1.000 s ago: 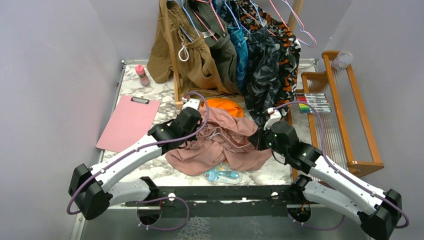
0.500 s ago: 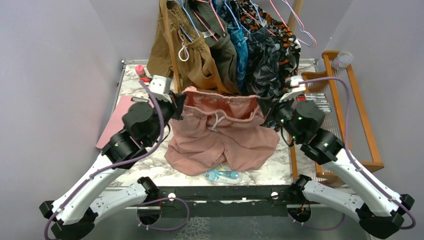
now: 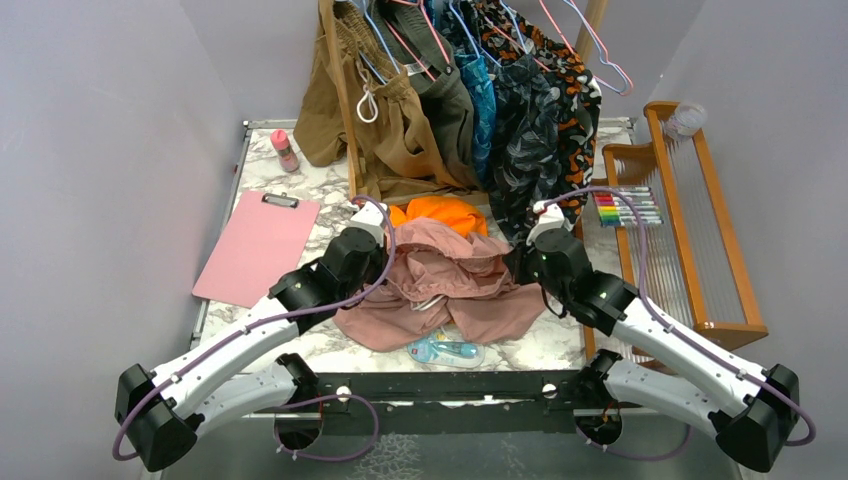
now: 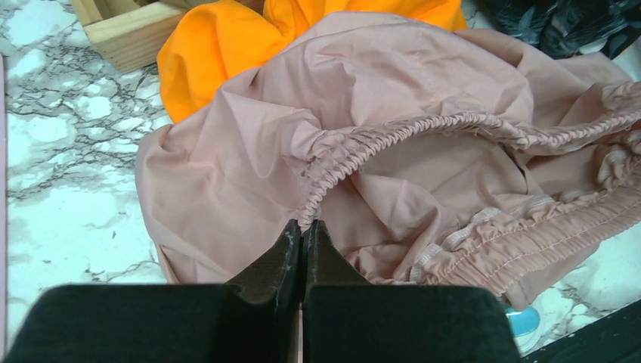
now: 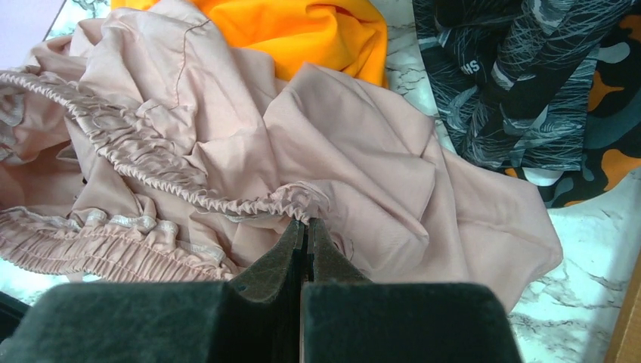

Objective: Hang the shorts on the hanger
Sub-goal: Adjust the shorts at the center of the board.

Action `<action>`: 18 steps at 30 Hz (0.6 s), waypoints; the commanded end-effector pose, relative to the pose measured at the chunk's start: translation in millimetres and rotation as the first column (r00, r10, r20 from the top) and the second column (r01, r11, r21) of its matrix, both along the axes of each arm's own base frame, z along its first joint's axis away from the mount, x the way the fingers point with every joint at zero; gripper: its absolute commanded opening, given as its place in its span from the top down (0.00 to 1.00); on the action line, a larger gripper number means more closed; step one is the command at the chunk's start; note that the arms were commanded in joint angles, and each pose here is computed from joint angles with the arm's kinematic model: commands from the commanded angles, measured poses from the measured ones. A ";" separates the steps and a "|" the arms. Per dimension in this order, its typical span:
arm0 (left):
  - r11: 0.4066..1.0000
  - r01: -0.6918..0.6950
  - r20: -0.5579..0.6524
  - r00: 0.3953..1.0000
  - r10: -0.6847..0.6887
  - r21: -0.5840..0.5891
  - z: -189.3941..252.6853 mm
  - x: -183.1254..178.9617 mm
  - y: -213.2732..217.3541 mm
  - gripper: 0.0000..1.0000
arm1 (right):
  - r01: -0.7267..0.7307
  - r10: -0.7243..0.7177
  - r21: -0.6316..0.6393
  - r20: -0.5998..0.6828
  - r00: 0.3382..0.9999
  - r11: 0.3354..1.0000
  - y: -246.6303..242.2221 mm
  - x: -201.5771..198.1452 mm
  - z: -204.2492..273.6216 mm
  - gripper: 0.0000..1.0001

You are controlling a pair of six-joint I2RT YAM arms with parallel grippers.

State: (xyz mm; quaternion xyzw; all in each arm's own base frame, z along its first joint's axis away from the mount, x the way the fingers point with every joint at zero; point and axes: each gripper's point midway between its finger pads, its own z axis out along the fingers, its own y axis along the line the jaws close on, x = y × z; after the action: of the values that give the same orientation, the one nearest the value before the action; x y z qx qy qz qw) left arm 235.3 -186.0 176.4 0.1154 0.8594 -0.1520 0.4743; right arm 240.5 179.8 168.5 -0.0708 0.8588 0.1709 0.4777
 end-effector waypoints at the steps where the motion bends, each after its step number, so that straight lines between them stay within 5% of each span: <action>1: 0.998 0.010 -0.022 1.000 -0.012 -0.064 -2.5 -3.3 -8.5 0.97 | -0.013 0.013 0.030 -0.025 1.000 0.999 2.2 -6.5 -2.2 0.99; 7: 0.998 0.011 -0.047 0.999 -0.015 -0.064 -11.1 -5.9 -9.6 0.92 | -0.081 0.082 0.028 -0.023 0.996 0.996 7.5 -13.2 8.2 0.77; 11: 0.999 -0.012 -0.028 1.000 0.011 -0.045 -5.8 6.5 -13.0 1.00 | -0.075 0.074 -0.014 -0.035 0.997 0.997 11.4 -3.4 4.8 0.99; 18: 0.996 -0.084 0.097 0.992 0.080 0.039 61.1 54.0 -13.7 1.00 | -0.039 0.040 -0.014 0.083 0.996 0.999 29.0 35.2 65.9 0.99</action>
State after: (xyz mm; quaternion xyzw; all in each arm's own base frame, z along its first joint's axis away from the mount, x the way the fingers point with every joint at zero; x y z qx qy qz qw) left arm 255.8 -202.2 177.0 0.1123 0.8741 -0.1336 0.4534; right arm 251.7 202.4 180.7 -0.1044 0.8681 0.1734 0.4532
